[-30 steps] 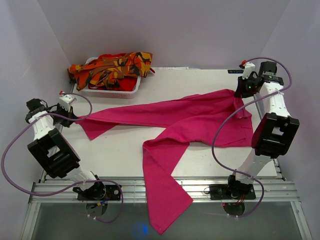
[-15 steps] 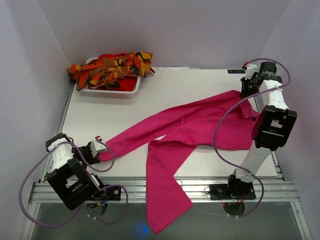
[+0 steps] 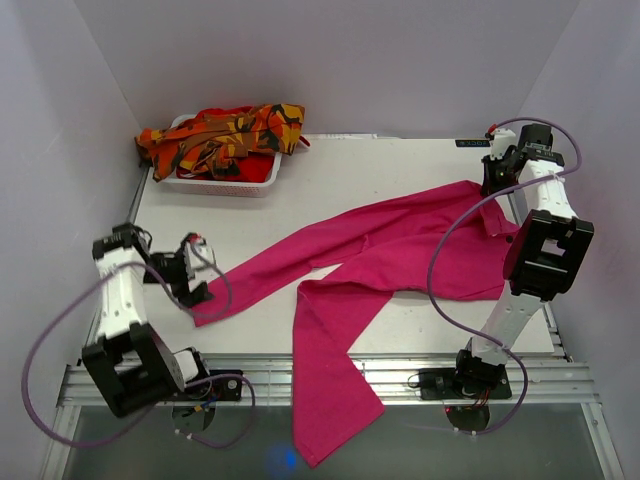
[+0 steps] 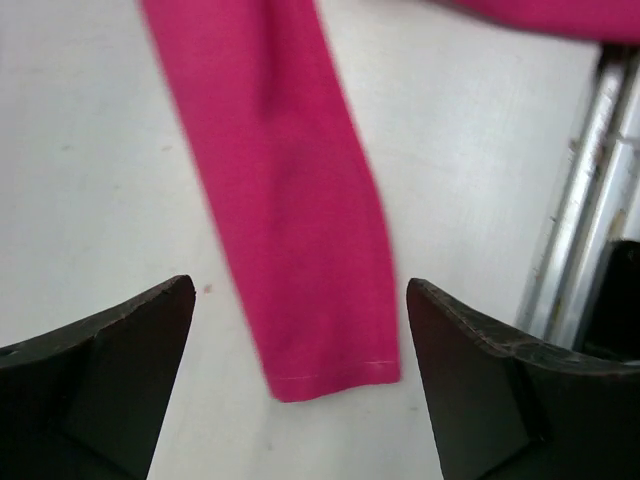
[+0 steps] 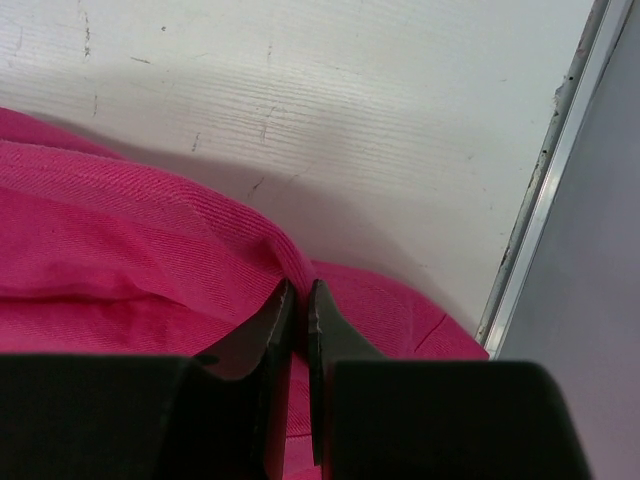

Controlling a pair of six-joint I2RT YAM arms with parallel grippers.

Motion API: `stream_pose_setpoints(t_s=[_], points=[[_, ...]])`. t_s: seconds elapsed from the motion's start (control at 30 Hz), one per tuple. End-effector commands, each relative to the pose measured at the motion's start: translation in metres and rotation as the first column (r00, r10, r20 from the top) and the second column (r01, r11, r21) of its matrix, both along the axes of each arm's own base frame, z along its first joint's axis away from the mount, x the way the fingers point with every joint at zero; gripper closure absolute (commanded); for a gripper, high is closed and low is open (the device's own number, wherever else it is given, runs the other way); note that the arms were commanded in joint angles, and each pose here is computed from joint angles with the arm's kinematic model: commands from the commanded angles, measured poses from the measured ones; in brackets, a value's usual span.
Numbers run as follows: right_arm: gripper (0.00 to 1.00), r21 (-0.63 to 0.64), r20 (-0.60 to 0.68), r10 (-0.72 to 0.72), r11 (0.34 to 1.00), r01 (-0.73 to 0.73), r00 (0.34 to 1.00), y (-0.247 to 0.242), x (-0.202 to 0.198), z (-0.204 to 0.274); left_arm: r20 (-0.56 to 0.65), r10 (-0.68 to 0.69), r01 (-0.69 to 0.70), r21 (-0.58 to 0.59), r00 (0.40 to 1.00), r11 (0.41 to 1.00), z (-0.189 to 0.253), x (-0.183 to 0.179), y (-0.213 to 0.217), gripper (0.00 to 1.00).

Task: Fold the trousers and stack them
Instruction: Flatten the trousers out

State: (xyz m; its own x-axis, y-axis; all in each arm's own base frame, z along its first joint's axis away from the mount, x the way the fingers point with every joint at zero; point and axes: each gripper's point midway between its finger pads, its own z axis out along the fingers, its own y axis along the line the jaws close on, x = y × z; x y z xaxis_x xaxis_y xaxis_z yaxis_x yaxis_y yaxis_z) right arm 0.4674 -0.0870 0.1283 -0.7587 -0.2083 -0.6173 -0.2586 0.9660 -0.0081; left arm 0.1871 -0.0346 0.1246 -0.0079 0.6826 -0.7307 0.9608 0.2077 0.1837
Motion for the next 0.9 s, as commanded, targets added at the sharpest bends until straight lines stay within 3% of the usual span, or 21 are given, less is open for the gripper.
stream_pose_setpoints(t_s=[0.0,0.03,0.07,0.17,0.27,0.43,0.5,0.53,0.57,0.67,0.7,0.73,0.8,0.87], points=[[0.92,-0.005,0.051,0.002,1.0,-0.002,0.999,-0.003,0.01,0.017,-0.224,0.19,-0.237,-0.203,0.956,0.95,0.033,0.056,0.004,0.02],[0.92,0.0,0.052,0.003,1.0,-0.003,0.999,-0.002,0.011,0.017,-0.383,0.215,-0.309,-0.204,0.899,0.929,0.013,0.07,0.013,0.02],[0.92,0.004,0.052,0.003,1.0,-0.003,0.999,-0.002,0.012,0.017,-0.462,0.273,-0.392,-0.181,0.843,0.902,0.017,0.087,0.023,0.02],[0.92,0.011,0.054,0.004,1.0,-0.005,0.999,0.0,0.012,0.02,-0.602,0.313,-0.456,-0.098,0.735,0.884,-0.015,0.1,0.038,0.02],[0.92,0.002,0.06,0.005,1.0,-0.005,0.998,-0.001,0.011,0.023,-0.616,0.333,-0.432,-0.014,0.714,0.902,-0.038,0.098,0.041,0.02],[0.92,0.002,0.049,0.009,1.0,-0.01,0.999,-0.001,0.009,0.018,-0.685,0.324,-0.347,0.109,0.652,0.931,-0.076,0.064,0.028,0.02],[0.92,0.006,0.043,0.013,1.0,-0.013,0.999,0.0,0.01,0.016,-0.665,0.353,-0.343,0.152,0.658,0.927,-0.091,0.068,0.028,0.04],[0.92,0.006,0.043,0.011,1.0,-0.011,0.999,-0.001,0.01,0.016,-0.677,0.371,-0.353,0.172,0.635,0.92,-0.096,0.065,0.026,0.09],[0.92,0.005,0.041,0.01,1.0,-0.01,0.999,-0.001,0.01,0.016,-0.656,0.38,-0.349,0.185,0.653,0.919,-0.102,0.072,0.024,0.14],[0.92,-0.002,0.037,0.012,1.0,-0.012,0.999,-0.002,0.01,0.015,-0.636,0.408,-0.338,0.236,0.655,0.911,-0.111,0.08,0.022,0.4],[0.92,-0.006,0.039,0.013,1.0,-0.012,0.999,-0.002,0.01,0.015,-0.624,0.414,-0.347,0.234,0.662,0.908,-0.11,0.087,0.02,0.52],[0.92,-0.018,0.04,0.011,1.0,-0.01,0.999,-0.005,0.01,0.016,-0.611,0.418,-0.361,0.223,0.672,0.906,-0.105,0.095,0.02,0.76],[0.92,-0.035,0.042,0.01,0.999,-0.009,0.999,-0.008,0.01,0.018,-0.535,0.452,-0.419,0.19,0.714,0.888,-0.086,0.128,0.023,0.99],[0.92,-0.052,0.04,0.004,0.999,-0.002,0.999,-0.014,0.009,0.017,-0.411,0.476,-0.466,0.131,0.777,0.875,-0.052,0.161,0.026,1.0]])
